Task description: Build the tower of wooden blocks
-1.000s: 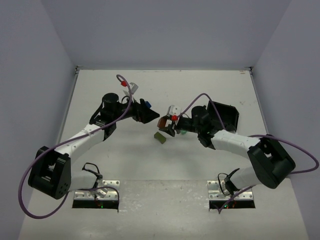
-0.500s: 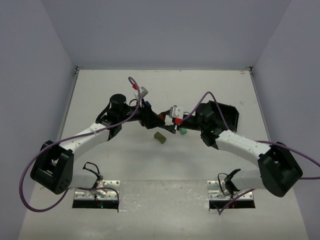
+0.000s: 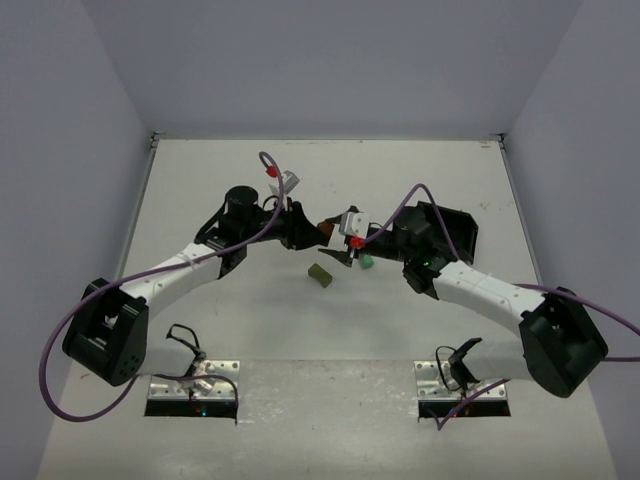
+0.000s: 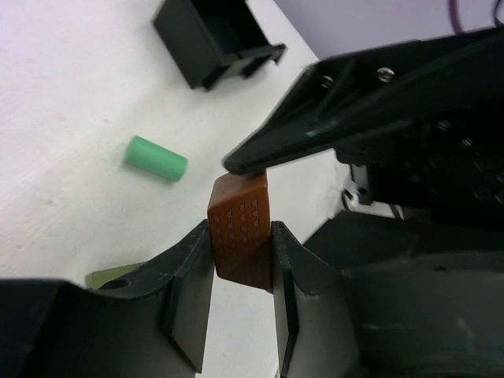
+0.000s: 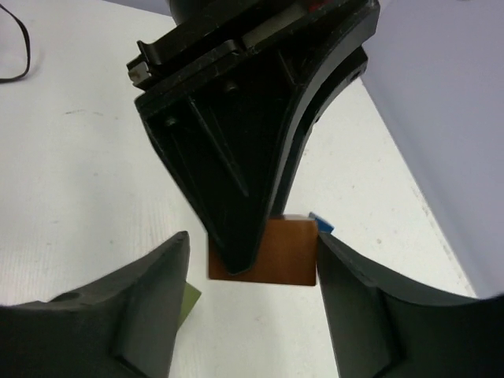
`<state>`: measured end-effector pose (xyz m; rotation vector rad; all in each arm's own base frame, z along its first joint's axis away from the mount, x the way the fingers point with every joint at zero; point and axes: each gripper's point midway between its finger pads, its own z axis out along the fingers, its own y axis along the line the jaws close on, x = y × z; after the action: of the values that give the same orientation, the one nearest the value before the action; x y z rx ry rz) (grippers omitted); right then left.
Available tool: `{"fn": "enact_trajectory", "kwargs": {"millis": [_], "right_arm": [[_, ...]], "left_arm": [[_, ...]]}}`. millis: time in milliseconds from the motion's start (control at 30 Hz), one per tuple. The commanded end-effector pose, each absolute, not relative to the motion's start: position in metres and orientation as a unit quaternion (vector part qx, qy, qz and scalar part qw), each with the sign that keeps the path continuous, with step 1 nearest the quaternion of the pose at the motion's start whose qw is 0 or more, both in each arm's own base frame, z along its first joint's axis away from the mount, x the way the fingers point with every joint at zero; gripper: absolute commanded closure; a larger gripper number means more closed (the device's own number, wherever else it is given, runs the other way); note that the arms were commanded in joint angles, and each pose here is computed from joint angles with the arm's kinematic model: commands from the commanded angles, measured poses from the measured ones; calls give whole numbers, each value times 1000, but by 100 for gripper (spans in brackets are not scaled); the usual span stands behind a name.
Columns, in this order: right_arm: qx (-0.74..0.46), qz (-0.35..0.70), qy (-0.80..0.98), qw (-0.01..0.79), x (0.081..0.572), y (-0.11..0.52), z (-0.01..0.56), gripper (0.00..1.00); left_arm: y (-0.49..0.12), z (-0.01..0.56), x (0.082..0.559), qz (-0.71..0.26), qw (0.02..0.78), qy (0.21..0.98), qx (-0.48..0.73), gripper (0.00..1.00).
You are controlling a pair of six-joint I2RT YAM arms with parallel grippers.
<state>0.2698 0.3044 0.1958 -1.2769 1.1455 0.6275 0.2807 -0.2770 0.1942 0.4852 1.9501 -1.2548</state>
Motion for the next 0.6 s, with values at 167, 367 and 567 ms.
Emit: {"fn": "enact_trajectory", "kwargs": {"millis": [167, 367, 567], "right_arm": [[-400, 213, 630, 630, 297, 259, 183, 1], [-245, 220, 717, 614, 287, 215, 167, 1], [-171, 286, 760, 559, 279, 206, 180, 1]], "left_arm": [[-255, 222, 331, -258, 523, 799, 144, 100], [-232, 198, 344, -84, 542, 802, 236, 100], [-257, 190, 331, -66, 544, 719, 427, 100]]}}
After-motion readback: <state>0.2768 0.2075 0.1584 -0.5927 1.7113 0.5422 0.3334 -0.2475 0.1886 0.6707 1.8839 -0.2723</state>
